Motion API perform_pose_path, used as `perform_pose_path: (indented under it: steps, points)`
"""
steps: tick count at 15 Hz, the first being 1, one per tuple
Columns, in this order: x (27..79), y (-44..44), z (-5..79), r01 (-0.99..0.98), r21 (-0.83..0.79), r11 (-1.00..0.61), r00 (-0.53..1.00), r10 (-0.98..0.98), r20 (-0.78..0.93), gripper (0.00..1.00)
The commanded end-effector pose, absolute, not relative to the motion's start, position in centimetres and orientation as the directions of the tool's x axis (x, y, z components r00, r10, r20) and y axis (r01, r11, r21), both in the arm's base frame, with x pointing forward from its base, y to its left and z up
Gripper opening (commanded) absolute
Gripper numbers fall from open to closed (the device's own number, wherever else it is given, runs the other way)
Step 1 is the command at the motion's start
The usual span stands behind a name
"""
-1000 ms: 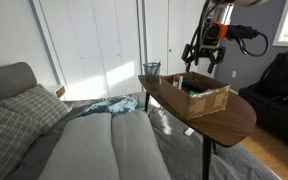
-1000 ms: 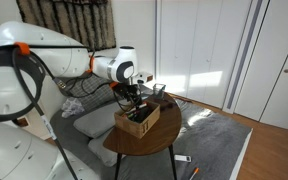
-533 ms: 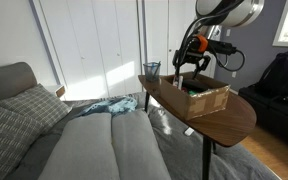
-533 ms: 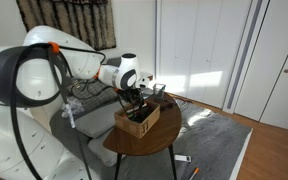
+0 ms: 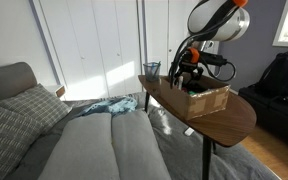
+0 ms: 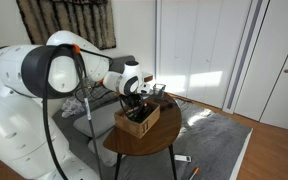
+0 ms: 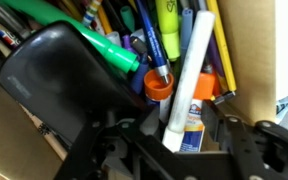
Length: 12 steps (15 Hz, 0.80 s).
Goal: Remove the white marker from the box and put it on the table
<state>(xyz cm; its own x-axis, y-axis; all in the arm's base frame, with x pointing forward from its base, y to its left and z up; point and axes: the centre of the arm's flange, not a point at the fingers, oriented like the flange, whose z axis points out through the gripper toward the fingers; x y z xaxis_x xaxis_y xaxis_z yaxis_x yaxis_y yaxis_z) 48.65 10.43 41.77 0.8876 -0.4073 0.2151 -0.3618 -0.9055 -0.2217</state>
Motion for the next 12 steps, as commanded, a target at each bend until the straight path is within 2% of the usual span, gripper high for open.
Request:
perform_pose_path:
  steps: [1,3,4,10,12]
  points:
    - [49.6,11.7,41.6,-0.377,-0.234,-0.896,0.875,-0.427,0.228,0.20]
    - [49.6,11.8,41.7,-0.379,-0.235,-0.895,0.873,-0.430,0.230,0.05]
    - [49.5,11.9,42.0,-0.381,-0.237,-0.894,0.872,-0.433,0.229,0.01]
    - [47.1,11.5,49.3,-0.353,-0.344,-0.870,0.853,-0.450,0.263,0.04]
    - [47.4,9.2,53.3,-0.384,-0.425,-0.820,0.793,-0.528,0.303,0.04]
